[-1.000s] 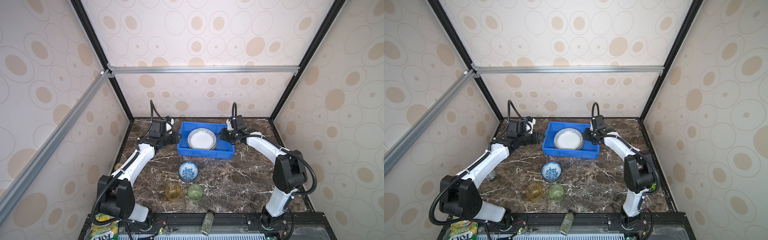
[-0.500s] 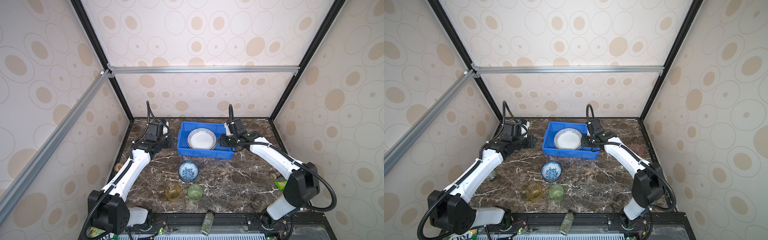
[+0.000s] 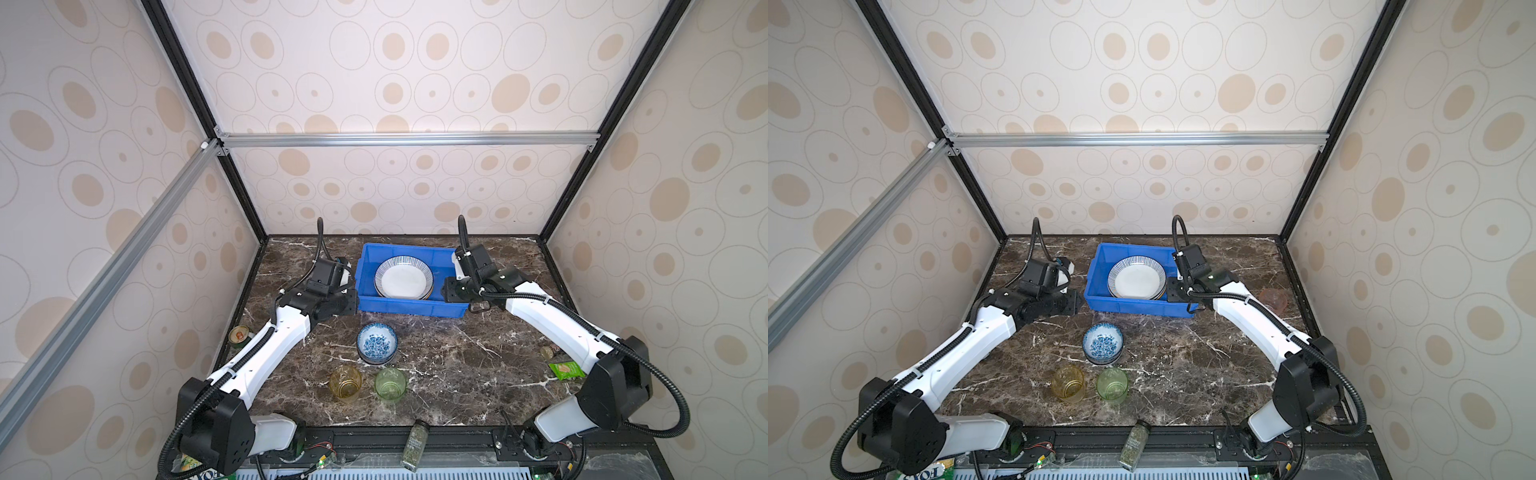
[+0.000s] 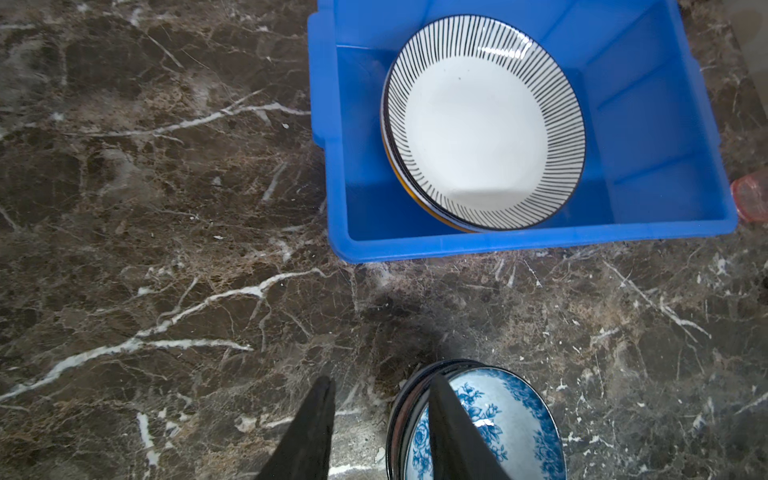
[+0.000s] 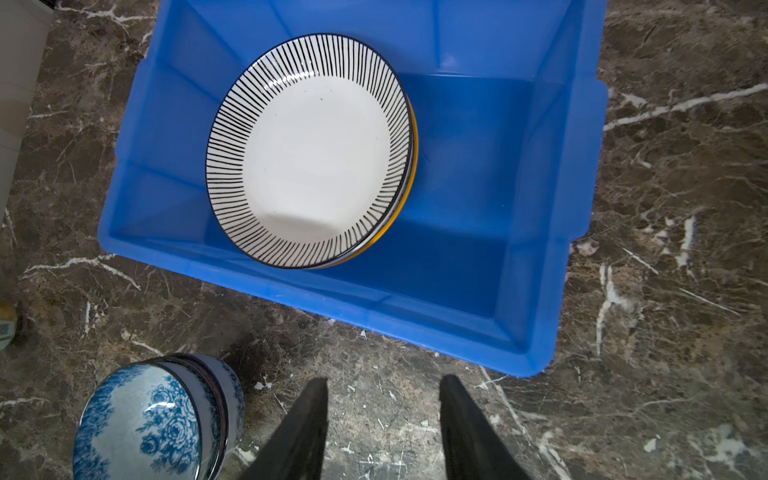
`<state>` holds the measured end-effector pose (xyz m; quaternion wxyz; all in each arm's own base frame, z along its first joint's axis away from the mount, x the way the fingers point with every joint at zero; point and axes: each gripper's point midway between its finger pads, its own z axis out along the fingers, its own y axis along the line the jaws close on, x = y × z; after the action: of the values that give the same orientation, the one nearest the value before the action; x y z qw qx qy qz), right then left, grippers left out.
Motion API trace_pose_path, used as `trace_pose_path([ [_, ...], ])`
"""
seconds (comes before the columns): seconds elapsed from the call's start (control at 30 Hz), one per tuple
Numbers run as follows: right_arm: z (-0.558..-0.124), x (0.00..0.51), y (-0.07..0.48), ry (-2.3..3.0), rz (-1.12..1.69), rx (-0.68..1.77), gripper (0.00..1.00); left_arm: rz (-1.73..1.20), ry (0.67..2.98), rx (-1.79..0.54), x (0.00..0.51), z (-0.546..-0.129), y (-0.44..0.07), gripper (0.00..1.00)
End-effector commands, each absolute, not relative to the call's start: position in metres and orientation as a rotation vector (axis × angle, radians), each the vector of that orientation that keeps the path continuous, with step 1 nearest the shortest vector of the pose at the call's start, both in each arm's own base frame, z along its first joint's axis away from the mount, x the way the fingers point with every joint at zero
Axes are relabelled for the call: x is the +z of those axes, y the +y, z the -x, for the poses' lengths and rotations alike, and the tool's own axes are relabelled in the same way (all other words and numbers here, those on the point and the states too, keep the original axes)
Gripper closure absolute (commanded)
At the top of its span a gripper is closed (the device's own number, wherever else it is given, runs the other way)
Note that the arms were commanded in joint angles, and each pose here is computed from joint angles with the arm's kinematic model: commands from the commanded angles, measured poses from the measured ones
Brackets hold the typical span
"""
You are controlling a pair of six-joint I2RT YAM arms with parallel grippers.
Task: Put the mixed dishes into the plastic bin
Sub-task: 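Open the right gripper and withdraw it while the left gripper moves toward the floral bowls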
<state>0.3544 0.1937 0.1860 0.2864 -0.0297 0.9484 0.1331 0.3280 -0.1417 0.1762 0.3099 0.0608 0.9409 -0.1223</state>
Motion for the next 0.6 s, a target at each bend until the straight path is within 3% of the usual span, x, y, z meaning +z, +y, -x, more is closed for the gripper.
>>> trace_pose_path([
  [0.0,-0.342,0.195,0.188,2.522,0.106,0.333,0.53,-0.165,2.519,-0.277,0.171,-0.317,-0.142,0.62],
  [0.57,-0.323,0.208,0.182,2.483,0.137,0.355,0.51,-0.232,2.635,-0.266,0.138,-0.284,-0.162,0.62],
])
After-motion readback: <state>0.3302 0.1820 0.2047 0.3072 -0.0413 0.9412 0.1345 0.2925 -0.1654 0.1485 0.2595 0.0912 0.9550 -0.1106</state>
